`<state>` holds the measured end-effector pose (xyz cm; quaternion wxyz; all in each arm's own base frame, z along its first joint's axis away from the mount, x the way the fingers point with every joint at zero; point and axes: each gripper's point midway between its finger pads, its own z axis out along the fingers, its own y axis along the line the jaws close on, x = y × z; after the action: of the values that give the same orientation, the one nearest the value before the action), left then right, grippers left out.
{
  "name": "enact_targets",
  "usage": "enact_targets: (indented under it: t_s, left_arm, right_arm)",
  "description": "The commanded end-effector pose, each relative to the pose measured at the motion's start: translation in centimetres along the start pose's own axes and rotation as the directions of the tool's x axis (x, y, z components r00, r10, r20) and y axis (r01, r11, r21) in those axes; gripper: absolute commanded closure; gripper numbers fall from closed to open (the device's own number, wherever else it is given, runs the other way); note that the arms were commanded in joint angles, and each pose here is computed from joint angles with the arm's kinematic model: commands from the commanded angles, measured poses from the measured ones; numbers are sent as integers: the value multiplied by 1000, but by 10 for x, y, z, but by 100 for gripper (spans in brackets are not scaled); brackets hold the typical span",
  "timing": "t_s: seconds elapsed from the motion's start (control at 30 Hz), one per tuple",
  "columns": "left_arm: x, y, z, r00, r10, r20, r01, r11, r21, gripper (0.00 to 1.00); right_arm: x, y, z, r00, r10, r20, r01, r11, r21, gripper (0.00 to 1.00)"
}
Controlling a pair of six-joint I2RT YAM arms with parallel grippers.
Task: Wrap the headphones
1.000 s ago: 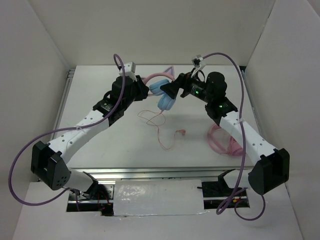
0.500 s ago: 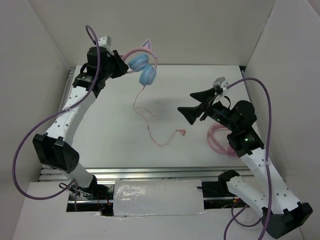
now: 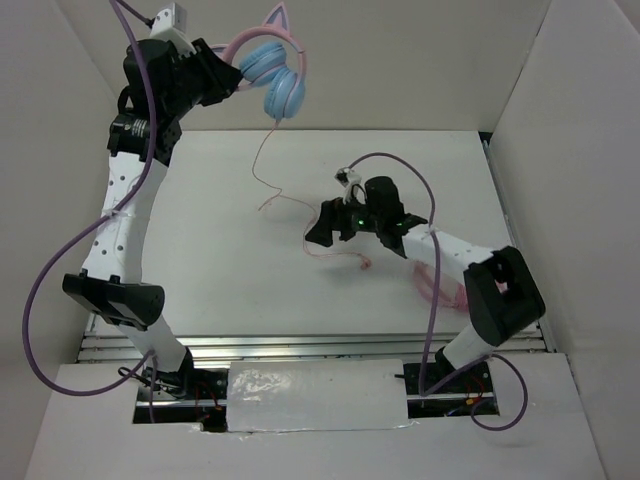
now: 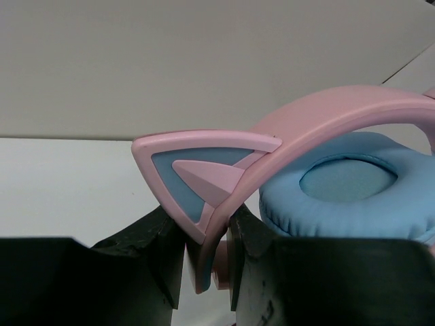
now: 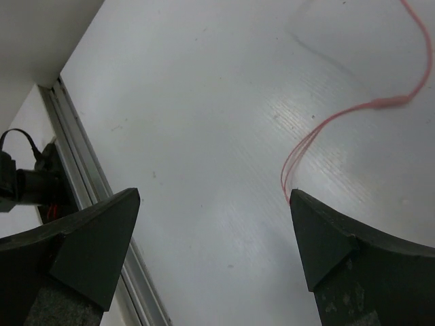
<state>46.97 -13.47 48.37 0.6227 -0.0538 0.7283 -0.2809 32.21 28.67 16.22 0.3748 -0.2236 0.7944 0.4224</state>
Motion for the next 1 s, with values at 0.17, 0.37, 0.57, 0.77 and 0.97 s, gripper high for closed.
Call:
enact_targets:
  t_s: [0.17, 0.37, 0.57, 0.77, 0.97]
  left_arm:
    - [-49, -33, -27, 995, -35, 89, 22, 990, 142, 100]
    - [-71, -58, -66, 995, -41, 89, 13, 956, 295, 100]
    - [-86, -84, -91, 993, -70, 92, 22, 899, 438, 100]
    - [-102, -92, -98, 993, -95, 77, 41, 853, 520, 100]
    - [-104, -103, -107, 993, -96, 64, 41, 809, 586, 100]
  right_arm:
    - [-69, 17, 58, 962, -189, 199, 189, 982, 20, 0]
    - [-67, -19, 68, 902, -419, 107, 417, 908, 38, 0]
    - [-66, 19, 87, 858, -492, 146, 511, 846, -150, 0]
    - [-68, 43, 127, 854, -475, 214, 514, 833, -203, 0]
    - [-133, 65, 163, 880, -258, 400, 371, 898, -238, 0]
